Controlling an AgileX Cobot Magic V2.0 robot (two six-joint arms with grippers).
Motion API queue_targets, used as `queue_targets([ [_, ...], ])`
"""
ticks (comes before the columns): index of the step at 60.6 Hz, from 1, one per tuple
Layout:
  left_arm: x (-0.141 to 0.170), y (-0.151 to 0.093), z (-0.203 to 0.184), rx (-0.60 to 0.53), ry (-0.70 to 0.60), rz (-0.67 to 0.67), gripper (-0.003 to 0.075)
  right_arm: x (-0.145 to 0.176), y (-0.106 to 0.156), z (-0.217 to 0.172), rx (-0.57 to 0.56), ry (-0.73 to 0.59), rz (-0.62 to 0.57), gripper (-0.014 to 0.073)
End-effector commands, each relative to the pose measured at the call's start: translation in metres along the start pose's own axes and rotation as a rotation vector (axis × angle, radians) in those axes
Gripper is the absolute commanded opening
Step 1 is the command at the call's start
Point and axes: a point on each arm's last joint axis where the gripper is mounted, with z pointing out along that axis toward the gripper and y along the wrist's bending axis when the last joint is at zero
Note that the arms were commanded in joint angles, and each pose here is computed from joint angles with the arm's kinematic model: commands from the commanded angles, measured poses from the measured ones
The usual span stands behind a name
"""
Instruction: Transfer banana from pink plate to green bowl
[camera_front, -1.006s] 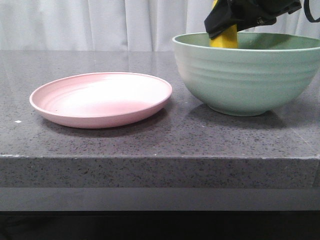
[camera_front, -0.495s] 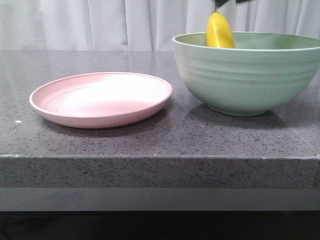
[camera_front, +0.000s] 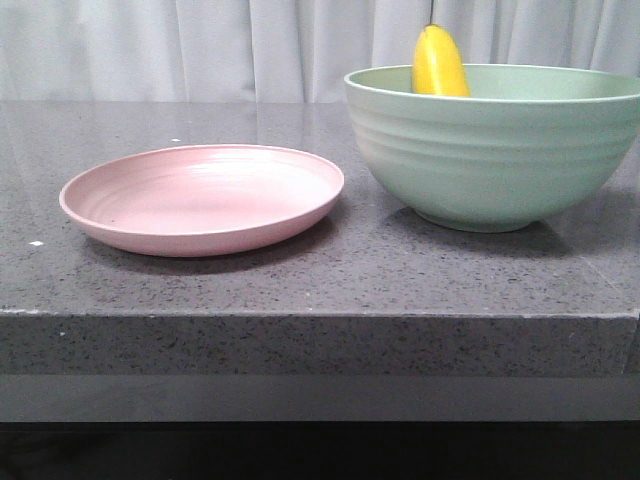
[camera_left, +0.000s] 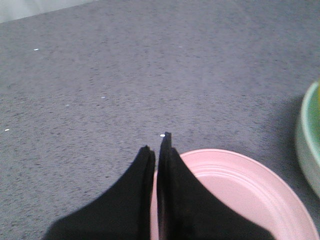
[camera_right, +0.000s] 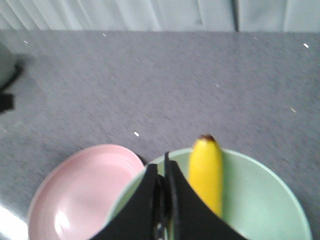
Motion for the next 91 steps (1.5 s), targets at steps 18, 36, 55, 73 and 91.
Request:
queue_targets([
  [18, 0.005, 0.055, -0.084, -0.128, -0.315, -0.14, -0.002, -0.003, -0.012, -0.063, 0.305, -0.173, -0.093, -0.006],
  [36, 0.104, 0.061, -0.126, -0.194, -0.397, -0.162, -0.002, 0.058, 0.018, -0.099, 0.214, -0.369, -0.219, -0.006],
  [55, 0.202, 0.048, -0.139, -0.189, -0.469, -0.158, -0.002, 0.153, 0.012, -0.12, 0.188, -0.412, -0.227, -0.006],
  [73, 0.221, 0.044, -0.149, -0.189, -0.547, -0.155, -0.002, 0.197, 0.006, -0.131, 0.174, -0.541, -0.2, -0.006],
  [91, 0.221, 0.044, -0.149, -0.189, -0.545, -0.155, -0.002, 0.196, 0.006, -0.132, 0.17, -0.557, -0.194, -0.006],
])
